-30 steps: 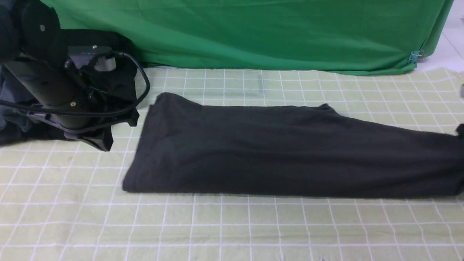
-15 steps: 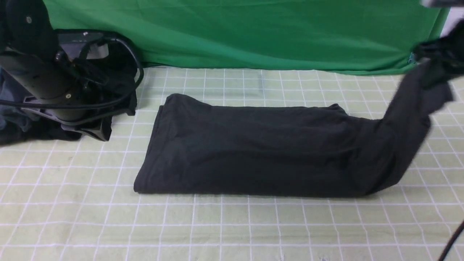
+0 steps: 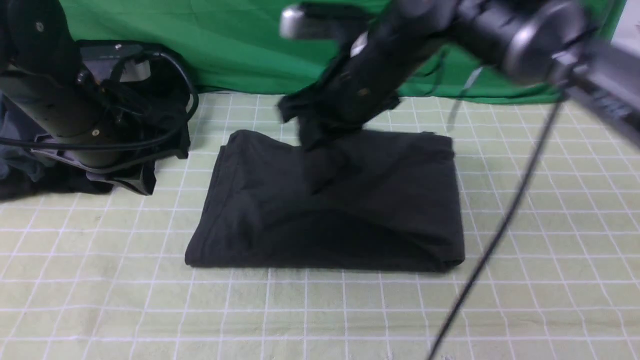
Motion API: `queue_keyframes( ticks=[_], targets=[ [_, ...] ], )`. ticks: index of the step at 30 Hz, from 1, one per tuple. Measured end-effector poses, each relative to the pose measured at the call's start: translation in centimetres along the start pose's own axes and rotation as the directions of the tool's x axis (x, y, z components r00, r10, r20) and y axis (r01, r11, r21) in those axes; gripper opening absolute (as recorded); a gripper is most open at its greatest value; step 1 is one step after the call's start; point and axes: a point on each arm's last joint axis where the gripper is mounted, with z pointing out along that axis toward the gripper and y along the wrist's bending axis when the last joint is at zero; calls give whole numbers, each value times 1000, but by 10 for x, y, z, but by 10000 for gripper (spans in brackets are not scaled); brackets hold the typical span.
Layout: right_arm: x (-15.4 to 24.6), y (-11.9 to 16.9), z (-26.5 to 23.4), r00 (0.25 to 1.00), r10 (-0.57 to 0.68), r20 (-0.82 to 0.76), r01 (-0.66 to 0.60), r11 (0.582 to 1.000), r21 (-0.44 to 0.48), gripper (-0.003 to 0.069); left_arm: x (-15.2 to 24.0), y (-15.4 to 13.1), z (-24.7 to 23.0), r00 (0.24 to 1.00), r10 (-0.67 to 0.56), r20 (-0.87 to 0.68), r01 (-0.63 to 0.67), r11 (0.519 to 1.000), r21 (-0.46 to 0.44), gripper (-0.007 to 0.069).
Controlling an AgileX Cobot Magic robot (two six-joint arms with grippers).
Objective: Fold a long-sleeved shirt over a green coffee tablecloth.
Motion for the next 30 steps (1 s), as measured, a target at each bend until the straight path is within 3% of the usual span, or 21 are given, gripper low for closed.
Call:
queue_keyframes(
  ticks=[5, 10, 13, 17, 19, 20, 22, 25, 28, 29, 30],
  targets=[
    [3, 23, 51, 1000, 8, -6, -8, 998, -66, 26, 0, 0, 0, 1000, 0, 0, 0, 1000, 0, -4],
    [6, 29, 80, 999, 27, 24, -25, 996, -83, 39, 0, 0, 0, 1000, 0, 0, 0, 1000, 0, -4],
    [7, 31, 95, 997, 65, 50, -60, 993, -100, 139, 0, 0, 0, 1000, -1, 0, 1, 1000, 0, -4],
    [6, 33, 95, 994, 84, 71, -75, 990, -121, 377, 0, 0, 0, 1000, 1, 0, -1, 1000, -3, -4],
    [5, 35, 92, 994, 78, 71, -69, 990, -122, 439, 0, 0, 0, 1000, 1, 0, -1, 1000, -3, -4],
    [1, 35, 80, 997, 35, 67, -27, 992, -121, 505, 0, 0, 0, 1000, 1, 0, -1, 1000, -3, -4],
    [-5, 34, 55, 996, -70, 56, 75, 993, -96, 531, 0, 0, 0, 1000, 1, 0, -1, 1000, -3, -4],
    [-14, 25, 23, 988, -149, 48, 150, 988, -34, 507, 0, -1, 0, 1000, -5, -1, 5, 1000, 6, -4],
    [-25, -8, -34, 975, -223, 13, 219, 964, 148, 272, -4, -4, 1, 999, -17, 33, 16, 999, 47, -1],
    [-27, -19, -48, 976, -218, 17, 211, 960, 185, 192, -6, -5, 3, 999, -15, 50, 13, 998, 55, 3],
    [-28, -22, -51, 976, -216, 17, 209, 959, 194, 158, -6, -5, 3, 998, -15, 54, 12, 998, 57, 3]
  ],
)
